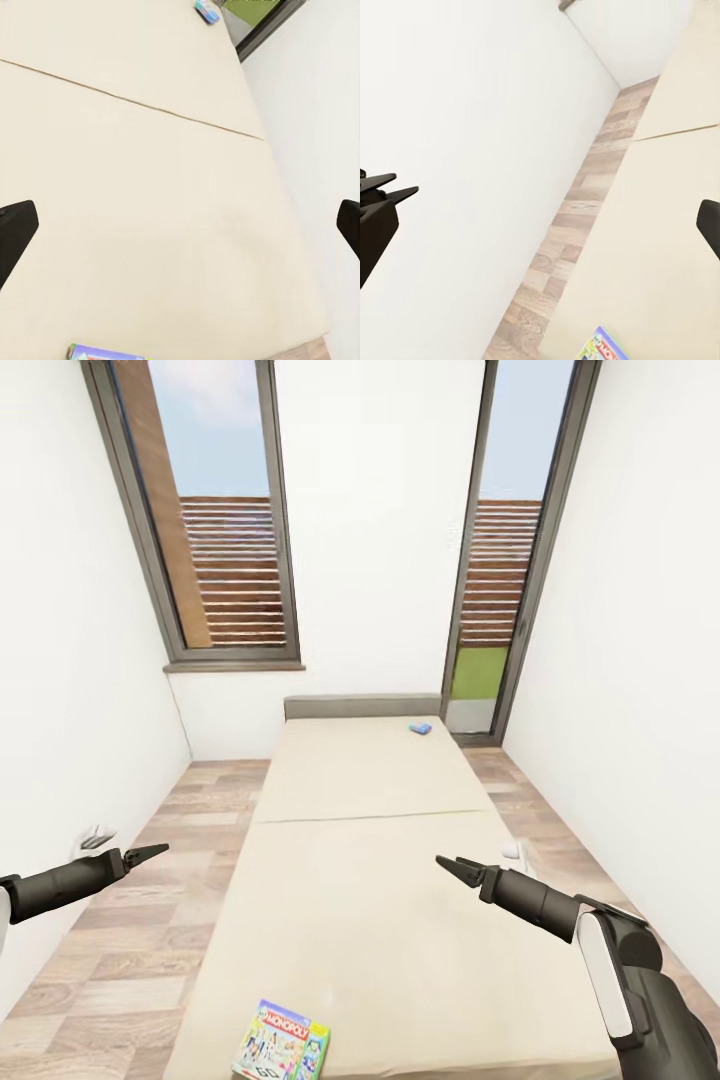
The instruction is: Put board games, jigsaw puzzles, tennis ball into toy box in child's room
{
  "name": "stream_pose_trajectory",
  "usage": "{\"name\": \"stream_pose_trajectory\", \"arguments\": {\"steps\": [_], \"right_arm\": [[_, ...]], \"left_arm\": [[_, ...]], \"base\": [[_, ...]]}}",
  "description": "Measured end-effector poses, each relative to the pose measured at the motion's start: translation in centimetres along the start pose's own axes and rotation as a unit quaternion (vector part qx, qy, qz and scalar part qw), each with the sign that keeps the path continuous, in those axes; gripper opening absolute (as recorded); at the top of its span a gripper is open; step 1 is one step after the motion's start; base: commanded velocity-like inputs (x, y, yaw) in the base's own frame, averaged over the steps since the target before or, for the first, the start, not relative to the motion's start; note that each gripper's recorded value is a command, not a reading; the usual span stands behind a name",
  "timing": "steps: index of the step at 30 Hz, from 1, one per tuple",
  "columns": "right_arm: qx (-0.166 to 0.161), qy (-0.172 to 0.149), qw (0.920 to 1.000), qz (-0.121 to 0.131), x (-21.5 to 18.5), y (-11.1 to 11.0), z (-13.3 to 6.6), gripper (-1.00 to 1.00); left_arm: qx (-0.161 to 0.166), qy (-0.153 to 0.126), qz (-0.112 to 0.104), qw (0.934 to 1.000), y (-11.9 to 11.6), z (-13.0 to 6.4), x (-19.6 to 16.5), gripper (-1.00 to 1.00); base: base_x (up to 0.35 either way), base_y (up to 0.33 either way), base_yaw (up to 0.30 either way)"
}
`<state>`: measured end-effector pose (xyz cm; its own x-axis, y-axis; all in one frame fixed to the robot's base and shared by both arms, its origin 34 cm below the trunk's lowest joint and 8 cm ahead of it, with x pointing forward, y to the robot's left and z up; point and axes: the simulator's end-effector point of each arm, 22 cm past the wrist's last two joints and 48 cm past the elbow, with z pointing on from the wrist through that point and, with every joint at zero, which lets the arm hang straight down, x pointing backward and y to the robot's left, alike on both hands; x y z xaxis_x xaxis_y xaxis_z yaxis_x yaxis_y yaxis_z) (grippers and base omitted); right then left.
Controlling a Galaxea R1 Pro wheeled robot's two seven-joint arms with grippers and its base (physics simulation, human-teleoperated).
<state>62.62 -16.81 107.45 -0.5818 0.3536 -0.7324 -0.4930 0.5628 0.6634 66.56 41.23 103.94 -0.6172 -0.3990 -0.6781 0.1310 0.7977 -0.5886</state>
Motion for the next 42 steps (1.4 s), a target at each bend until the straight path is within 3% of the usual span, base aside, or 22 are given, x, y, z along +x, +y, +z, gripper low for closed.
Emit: {"name": "stream_pose_trajectory", "arguments": {"steps": [42], "right_arm": [[-0.008, -0.017, 0.9996, -0.023, -1.9, 2.2, -0.9, 1.00]], "left_arm": [[0.012, -0.024, 0.013, 0.9996, -2.0, -1.7, -1.9, 1.00]], "base": [[0.000, 0.000, 0.000]]}}
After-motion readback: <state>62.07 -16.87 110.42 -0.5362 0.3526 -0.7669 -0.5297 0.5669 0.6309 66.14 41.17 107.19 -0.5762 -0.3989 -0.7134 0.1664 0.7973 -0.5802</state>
